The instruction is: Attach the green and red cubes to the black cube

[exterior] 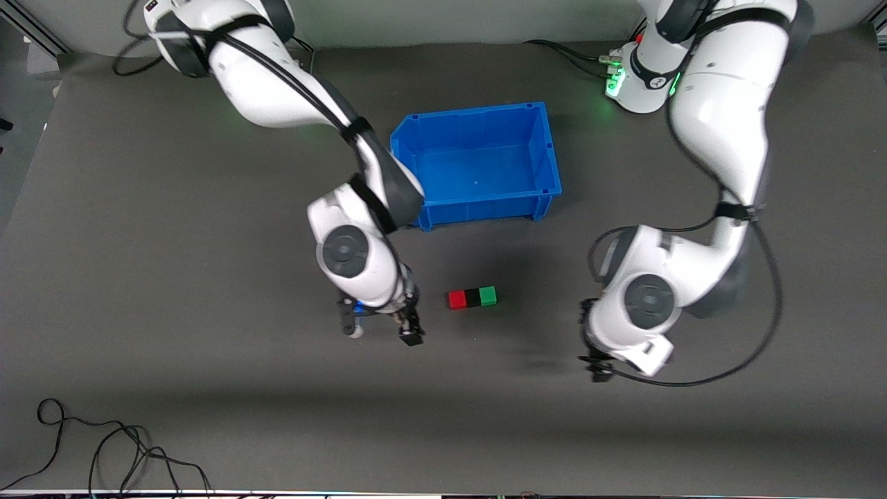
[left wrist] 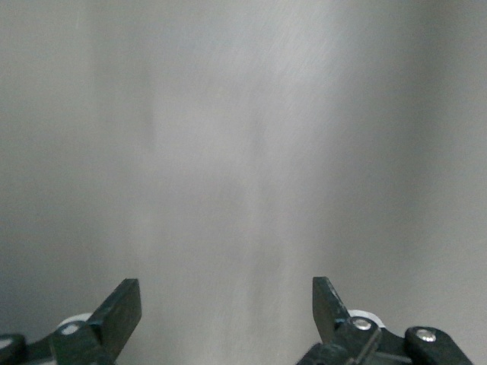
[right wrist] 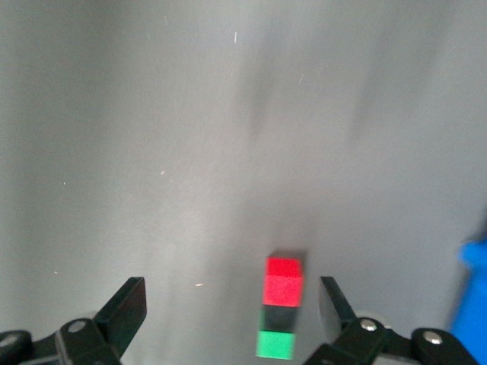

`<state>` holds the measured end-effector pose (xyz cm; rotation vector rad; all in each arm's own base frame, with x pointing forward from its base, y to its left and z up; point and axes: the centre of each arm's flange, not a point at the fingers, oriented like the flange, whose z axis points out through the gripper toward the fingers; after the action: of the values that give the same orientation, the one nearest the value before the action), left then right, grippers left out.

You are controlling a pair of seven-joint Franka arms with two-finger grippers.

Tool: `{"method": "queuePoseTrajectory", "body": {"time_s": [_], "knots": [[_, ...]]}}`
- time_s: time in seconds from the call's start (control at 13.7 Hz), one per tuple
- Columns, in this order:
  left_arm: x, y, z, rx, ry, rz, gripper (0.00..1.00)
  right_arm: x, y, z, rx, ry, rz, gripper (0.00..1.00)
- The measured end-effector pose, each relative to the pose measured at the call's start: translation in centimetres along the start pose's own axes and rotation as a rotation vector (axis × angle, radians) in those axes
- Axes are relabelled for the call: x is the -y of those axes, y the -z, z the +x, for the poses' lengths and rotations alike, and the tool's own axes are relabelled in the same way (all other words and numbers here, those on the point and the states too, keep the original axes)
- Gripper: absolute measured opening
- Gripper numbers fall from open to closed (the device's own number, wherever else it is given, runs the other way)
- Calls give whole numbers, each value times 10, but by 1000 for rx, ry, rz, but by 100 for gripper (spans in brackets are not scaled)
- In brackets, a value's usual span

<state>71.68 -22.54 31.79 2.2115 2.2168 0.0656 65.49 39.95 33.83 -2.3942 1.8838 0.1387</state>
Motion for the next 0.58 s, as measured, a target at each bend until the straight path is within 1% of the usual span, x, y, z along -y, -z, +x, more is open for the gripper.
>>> {"method": "queuePoseTrajectory", "body": {"time_s": [0.15, 0.22, 0.29, 0.36, 0.51, 0.58], "knots": [[-8, 41, 51, -21, -85, 15, 100, -9, 34, 35, -5, 135, -113, 100], [-8, 66, 79, -31, -138, 26, 100, -14, 45, 54, 2, 237, -161, 100], [-6, 92, 107, -38, -196, 37, 100, -18, 55, 72, 16, 352, -194, 100], [-2, 119, 135, -37, -258, 45, 100, -21, 65, 91, 27, 452, -217, 100], [13, 172, 189, -17, -395, 59, 100, -27, 92, 125, 33, 535, -223, 100], [23, 193, 213, -9, -471, 77, 100, -32, 108, 135, 36, 571, -221, 100]]}}
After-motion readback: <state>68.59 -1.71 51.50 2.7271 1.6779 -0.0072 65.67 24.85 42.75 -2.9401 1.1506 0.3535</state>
